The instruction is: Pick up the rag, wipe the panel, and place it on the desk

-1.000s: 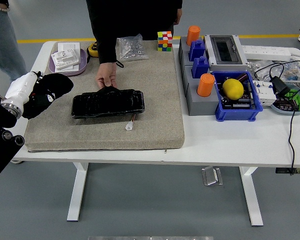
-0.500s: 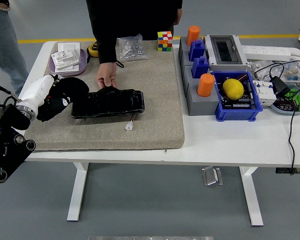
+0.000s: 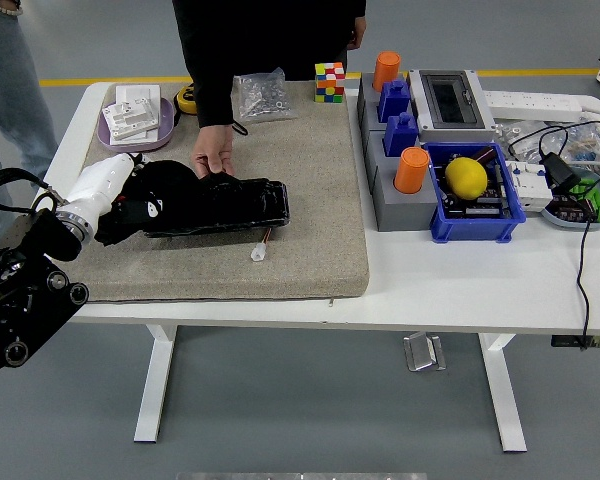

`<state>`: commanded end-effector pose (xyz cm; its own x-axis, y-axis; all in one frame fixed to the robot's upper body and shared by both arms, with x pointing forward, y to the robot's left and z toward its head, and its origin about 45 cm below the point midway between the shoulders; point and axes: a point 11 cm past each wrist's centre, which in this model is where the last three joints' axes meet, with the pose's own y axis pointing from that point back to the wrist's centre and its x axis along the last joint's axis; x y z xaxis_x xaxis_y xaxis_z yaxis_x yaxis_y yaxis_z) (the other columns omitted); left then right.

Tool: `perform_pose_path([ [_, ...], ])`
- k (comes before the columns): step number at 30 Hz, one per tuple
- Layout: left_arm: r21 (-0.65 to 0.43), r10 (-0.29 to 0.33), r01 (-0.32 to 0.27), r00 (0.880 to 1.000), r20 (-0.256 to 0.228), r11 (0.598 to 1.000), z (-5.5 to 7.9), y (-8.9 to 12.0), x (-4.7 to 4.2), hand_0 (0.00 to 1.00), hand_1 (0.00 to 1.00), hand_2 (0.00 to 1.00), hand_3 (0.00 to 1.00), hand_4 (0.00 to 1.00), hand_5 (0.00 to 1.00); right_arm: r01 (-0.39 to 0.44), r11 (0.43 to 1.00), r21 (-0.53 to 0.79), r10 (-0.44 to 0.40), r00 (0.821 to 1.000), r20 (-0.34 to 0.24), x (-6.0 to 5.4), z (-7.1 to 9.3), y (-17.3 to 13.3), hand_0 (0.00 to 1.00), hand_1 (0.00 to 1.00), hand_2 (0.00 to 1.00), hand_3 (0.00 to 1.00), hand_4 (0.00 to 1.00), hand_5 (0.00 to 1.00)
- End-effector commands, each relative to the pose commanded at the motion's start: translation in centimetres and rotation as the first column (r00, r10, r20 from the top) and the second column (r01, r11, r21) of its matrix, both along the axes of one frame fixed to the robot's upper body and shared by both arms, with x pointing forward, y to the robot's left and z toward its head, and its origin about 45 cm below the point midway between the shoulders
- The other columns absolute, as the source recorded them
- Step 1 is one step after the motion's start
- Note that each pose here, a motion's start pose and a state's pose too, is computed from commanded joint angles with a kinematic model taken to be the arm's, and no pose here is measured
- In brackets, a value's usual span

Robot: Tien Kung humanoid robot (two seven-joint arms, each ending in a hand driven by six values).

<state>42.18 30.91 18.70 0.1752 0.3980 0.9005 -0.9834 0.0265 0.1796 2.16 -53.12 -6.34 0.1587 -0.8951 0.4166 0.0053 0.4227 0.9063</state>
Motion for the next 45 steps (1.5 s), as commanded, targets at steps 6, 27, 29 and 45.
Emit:
perform_pose_path([
  [6,0.002,-0.026,0.026,1.000,-0.002,1.000,0.0,-1.1,0.32,0.251,0.185,0.471,0.355,0.324,0.002,-0.003,1.000,-0.001,0.003,1.000,0.000,0.0,0.0,0.0,0.726,0.609,0.681,0.589,0.998,0.430],
  [27,0.034,-0.160,0.160,0.987,-0.017,0.987,0.1,-6.3,0.84,0.249,0.185,0.473,0.362,0.329,0.002,-0.019,1.000,-0.013,0.019,1.000,-0.002,0.4,0.5,-0.8,0.727,0.608,0.681,0.590,0.998,0.430],
  [29,0.036,-0.168,0.168,0.986,-0.016,0.985,0.1,-6.6,0.86,0.249,0.185,0.473,0.362,0.329,0.002,-0.019,1.000,-0.015,0.019,1.000,-0.003,0.5,0.6,-0.9,0.727,0.608,0.681,0.590,0.998,0.430],
  [45,0.044,-0.245,0.246,0.969,-0.019,0.968,0.3,-10.3,1.17,0.243,0.185,0.472,0.366,0.333,0.002,-0.034,0.999,-0.034,0.034,0.999,-0.001,0.8,1.3,-2.0,0.727,0.609,0.680,0.589,0.998,0.428],
])
